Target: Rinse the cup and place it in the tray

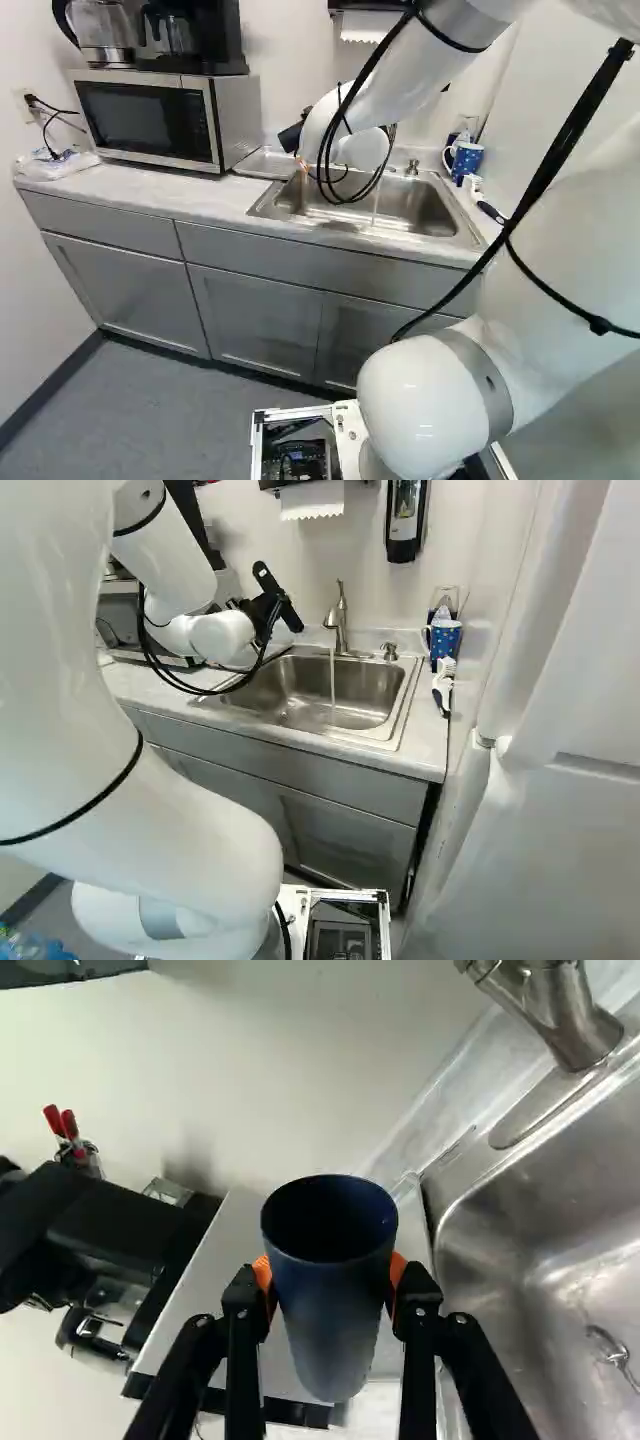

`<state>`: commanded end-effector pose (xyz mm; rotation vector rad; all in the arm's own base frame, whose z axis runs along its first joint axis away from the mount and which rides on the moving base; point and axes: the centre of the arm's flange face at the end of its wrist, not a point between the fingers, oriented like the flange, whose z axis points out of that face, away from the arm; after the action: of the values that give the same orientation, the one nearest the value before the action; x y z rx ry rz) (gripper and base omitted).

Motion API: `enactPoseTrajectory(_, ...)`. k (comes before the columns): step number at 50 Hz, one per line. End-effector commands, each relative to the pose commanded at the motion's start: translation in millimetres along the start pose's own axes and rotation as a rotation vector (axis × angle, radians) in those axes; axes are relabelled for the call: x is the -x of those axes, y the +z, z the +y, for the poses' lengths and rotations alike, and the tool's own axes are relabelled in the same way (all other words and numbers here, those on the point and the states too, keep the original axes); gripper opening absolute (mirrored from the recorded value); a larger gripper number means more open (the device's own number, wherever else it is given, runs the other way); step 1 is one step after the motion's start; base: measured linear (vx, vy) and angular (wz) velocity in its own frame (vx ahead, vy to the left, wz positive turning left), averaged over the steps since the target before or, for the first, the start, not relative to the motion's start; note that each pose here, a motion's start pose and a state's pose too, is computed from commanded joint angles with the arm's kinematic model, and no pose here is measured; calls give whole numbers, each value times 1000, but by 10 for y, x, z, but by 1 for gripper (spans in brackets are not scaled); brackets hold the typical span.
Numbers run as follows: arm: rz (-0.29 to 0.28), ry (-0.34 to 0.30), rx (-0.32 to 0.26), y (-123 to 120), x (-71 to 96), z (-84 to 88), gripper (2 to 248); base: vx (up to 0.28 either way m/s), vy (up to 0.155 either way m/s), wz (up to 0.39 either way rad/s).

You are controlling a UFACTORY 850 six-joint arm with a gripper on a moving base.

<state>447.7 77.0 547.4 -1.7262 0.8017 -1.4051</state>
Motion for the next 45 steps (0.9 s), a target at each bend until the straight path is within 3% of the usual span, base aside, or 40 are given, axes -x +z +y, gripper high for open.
enactPoseTrajectory(45,0,-473,0,0,0,0,124,0,0,0)
